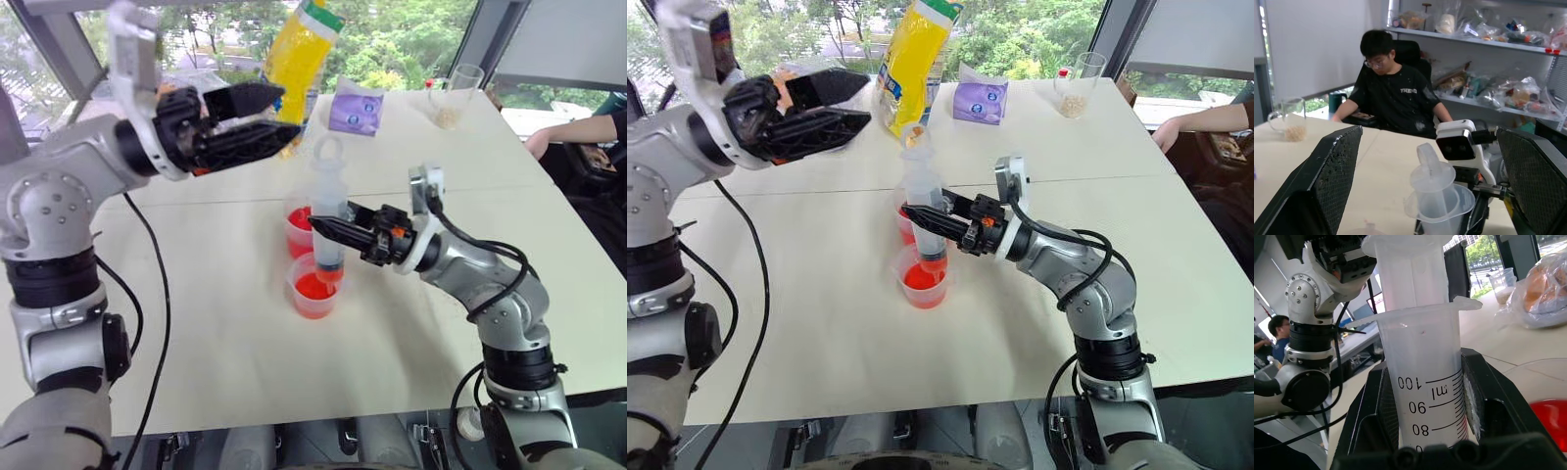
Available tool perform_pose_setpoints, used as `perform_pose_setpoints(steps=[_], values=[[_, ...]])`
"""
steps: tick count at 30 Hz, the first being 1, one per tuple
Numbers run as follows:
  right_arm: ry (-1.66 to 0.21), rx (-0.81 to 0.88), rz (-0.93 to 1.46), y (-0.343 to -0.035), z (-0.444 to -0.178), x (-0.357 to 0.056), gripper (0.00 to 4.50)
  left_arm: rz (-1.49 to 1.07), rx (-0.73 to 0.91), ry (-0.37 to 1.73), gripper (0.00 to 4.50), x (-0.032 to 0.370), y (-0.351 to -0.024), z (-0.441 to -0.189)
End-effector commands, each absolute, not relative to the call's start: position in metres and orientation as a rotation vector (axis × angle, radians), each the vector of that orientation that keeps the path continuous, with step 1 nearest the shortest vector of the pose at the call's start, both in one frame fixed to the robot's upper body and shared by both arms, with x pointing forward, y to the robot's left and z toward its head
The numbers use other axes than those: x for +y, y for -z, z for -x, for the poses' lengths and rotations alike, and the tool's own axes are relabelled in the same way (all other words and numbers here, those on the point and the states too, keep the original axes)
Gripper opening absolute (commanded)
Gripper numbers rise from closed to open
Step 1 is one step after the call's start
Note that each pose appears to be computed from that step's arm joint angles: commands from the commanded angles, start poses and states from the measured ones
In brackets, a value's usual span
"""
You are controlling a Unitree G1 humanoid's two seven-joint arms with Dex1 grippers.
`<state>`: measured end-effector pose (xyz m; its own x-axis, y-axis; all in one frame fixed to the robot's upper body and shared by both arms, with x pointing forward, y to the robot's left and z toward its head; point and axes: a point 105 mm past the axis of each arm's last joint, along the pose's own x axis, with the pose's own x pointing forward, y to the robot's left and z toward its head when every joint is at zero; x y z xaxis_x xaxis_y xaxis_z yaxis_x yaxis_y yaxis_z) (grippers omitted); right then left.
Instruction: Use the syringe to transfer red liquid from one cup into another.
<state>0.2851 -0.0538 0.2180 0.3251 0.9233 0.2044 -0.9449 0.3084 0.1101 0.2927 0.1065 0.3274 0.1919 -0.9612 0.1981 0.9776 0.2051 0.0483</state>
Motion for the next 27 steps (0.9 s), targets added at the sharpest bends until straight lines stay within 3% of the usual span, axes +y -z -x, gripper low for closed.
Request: perform_pose_setpoints(steps=[1, 9, 12, 19, 27], values=[[-1.255, -0.157, -0.201, -0.226, -0.280, -0.054, 1.37, 0.093, -0.183, 1.380, 4.48, 0.098, -0.325, -0.288], [-1.267, -0.165, -0.188, -0.229, -0.278, -0.051, 1.37, 0.075, -0.115, 1.394, 4.48, 0.086, -0.308, -0.289], [-1.269, -0.167, -0.184, -0.230, -0.278, -0.050, 1.37, 0.077, -0.104, 1.400, 3.66, 0.085, -0.307, -0.289], [-1.269, -0.166, -0.182, -0.231, -0.278, -0.049, 1.37, 0.074, -0.073, 1.442, 0.04, 0.081, -0.302, -0.282], [-1.288, -0.190, -0.175, -0.239, -0.275, -0.045, 1.37, 0.057, -0.052, 1.462, 0.02, 0.080, -0.299, -0.279]])
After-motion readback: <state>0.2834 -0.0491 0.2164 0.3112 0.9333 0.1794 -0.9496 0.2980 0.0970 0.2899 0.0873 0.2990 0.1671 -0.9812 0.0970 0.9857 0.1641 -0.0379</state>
